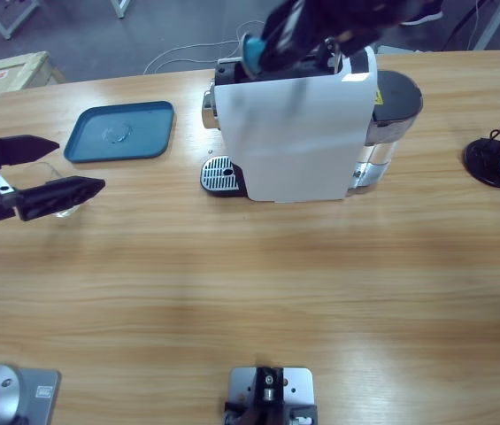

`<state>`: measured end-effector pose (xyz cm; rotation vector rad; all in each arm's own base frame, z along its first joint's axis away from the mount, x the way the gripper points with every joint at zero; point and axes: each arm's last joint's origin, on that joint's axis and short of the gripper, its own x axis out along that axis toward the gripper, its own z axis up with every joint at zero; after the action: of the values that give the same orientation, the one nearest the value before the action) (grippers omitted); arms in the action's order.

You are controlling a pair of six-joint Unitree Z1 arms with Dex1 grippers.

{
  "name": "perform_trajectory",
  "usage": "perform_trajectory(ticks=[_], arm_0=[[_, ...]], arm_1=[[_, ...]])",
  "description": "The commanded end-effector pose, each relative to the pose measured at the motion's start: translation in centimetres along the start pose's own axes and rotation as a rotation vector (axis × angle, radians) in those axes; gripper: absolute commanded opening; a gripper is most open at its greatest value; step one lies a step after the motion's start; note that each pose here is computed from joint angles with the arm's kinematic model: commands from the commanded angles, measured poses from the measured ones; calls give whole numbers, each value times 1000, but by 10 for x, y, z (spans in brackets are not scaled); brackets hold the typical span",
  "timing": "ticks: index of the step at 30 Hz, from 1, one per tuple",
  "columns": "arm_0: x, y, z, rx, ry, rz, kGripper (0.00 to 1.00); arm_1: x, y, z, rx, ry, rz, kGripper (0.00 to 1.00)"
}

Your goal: Pour coffee

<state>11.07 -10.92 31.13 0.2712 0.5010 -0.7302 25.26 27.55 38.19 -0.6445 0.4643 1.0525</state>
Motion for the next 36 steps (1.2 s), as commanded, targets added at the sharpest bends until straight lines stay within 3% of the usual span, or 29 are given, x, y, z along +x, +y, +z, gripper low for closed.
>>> perform_trajectory(ticks=[1, 10, 36], arm_0=[[4, -1, -13, 9, 44, 9, 982], [7, -1, -15, 4, 51, 8, 982], [11, -1, -17, 5, 67, 15, 982]], arm_1=[[40, -23, 8, 35, -3, -4, 0], [68, -26, -1, 57, 31, 18, 0], [87, -32, -17, 94, 103, -30, 0]])
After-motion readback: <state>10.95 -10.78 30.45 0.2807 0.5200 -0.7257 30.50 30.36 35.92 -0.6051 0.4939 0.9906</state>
